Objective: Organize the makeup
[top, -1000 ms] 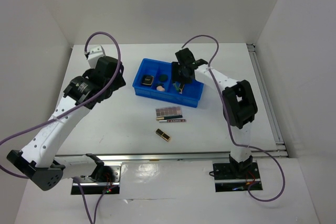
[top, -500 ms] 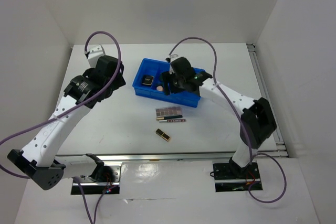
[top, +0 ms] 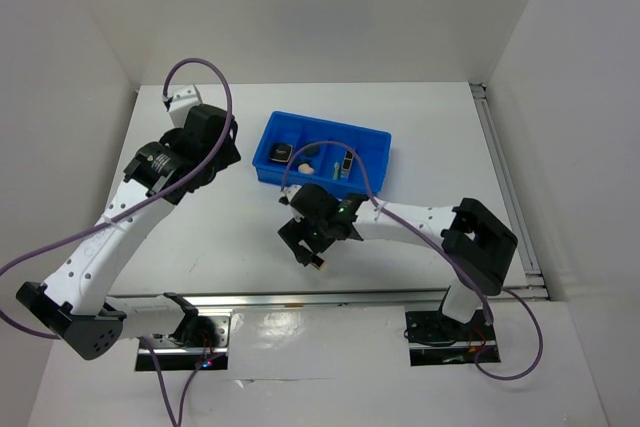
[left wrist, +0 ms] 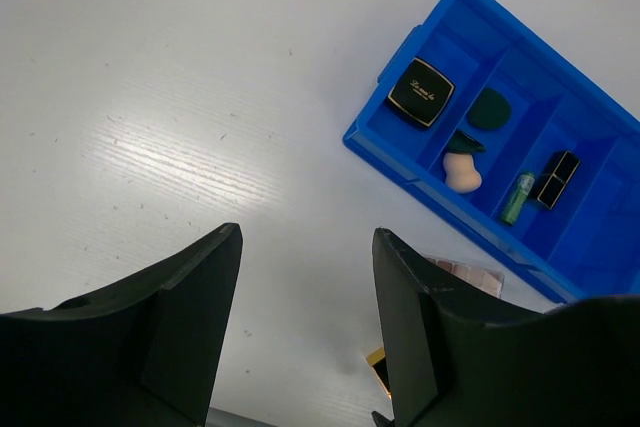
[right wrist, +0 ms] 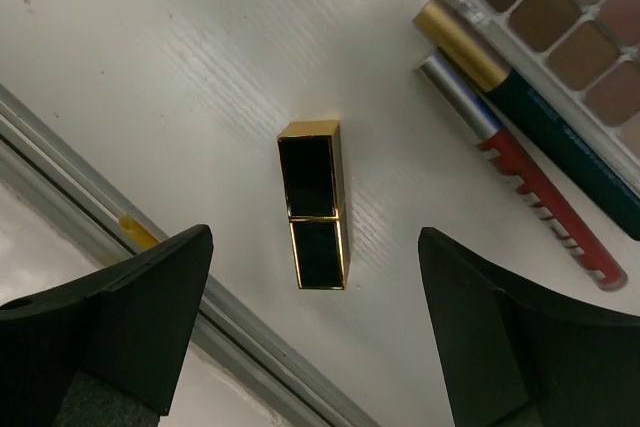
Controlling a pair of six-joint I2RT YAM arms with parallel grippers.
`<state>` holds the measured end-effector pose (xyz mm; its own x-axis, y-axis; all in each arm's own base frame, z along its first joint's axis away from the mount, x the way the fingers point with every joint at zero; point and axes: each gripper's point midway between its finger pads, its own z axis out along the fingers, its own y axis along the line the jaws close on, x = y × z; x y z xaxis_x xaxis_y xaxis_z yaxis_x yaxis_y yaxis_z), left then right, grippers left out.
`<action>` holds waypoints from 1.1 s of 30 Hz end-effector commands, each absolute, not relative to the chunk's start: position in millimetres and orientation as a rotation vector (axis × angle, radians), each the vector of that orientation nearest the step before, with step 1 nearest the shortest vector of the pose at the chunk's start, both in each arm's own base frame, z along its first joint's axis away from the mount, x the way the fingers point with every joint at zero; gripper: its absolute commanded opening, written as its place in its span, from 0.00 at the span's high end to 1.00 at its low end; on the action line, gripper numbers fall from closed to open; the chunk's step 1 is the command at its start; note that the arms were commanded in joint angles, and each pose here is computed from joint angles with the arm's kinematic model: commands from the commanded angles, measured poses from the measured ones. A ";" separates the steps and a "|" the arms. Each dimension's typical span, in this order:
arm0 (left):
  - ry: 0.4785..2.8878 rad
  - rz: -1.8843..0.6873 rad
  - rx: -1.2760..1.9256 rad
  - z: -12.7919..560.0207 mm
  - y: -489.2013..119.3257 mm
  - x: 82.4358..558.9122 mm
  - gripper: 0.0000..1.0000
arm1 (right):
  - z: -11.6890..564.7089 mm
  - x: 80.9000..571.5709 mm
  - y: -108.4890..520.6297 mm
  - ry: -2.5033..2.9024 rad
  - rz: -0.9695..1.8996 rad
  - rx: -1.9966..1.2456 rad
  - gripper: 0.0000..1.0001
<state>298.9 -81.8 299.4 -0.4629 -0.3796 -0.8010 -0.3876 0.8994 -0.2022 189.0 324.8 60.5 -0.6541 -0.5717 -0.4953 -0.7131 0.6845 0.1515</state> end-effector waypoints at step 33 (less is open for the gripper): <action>2.044 0.000 -0.554 309.9 -73.8 306.9 0.32 | 171.4 371.3 253.7 2.429 0.439 -0.296 0.84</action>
